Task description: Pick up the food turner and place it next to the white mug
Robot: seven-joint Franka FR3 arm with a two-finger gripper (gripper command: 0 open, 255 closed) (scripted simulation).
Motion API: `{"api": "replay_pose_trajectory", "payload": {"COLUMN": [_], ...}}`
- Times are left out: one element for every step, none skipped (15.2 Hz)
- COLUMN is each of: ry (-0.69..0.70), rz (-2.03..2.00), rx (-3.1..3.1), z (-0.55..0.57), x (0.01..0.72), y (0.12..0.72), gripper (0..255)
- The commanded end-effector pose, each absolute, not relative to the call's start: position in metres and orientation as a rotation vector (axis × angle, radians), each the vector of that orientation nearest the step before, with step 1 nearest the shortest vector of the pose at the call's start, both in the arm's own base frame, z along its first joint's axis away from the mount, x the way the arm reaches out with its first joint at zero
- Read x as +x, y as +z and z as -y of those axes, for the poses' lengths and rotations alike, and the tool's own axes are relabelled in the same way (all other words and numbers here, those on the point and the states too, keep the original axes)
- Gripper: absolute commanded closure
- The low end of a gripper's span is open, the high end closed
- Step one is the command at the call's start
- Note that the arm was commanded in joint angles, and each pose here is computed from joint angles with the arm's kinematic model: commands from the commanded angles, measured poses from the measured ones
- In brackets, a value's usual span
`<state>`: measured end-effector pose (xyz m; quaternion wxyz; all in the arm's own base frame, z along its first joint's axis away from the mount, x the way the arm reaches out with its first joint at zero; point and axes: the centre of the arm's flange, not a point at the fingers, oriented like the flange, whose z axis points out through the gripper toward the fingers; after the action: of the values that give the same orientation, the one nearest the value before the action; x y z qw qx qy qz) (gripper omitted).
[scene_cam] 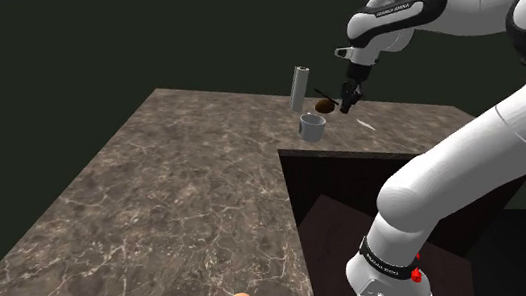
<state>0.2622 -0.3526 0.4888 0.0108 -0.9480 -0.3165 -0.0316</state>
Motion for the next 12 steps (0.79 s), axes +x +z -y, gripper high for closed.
{"api": "replay_pose_trajectory", "payload": {"ry": [-0.098,-0.098,-0.098,-0.098,-0.098,-0.098,-0.098,-0.098,-0.098,-0.098,-0.098,-0.098], "rz": [0.99,0.99,0.99,0.99,0.99,0.99,0.99,0.99,0.99,0.99,0.99,0.99], "rx": [-2.957,-2.957,-2.957,-2.957,-2.957,-2.957,-2.957,-2.957,-2.957,-2.957,-2.957,-2.957], "z": [0.375,0.386,0.397,0.407,0.418,0.428,0.439,0.45,0.46,0.471,0.481,0.492], "x": [0.246,0.238,0.23,0.222,0.214,0.206,0.198,0.19,0.182,0.174,0.167,0.159], "y": [0.49,0.49,0.49,0.49,0.49,0.49,0.49,0.49,0.49,0.49,0.49,0.49], "gripper": [255,255,255,255,255,255,255,255,255,255,255,255]}}
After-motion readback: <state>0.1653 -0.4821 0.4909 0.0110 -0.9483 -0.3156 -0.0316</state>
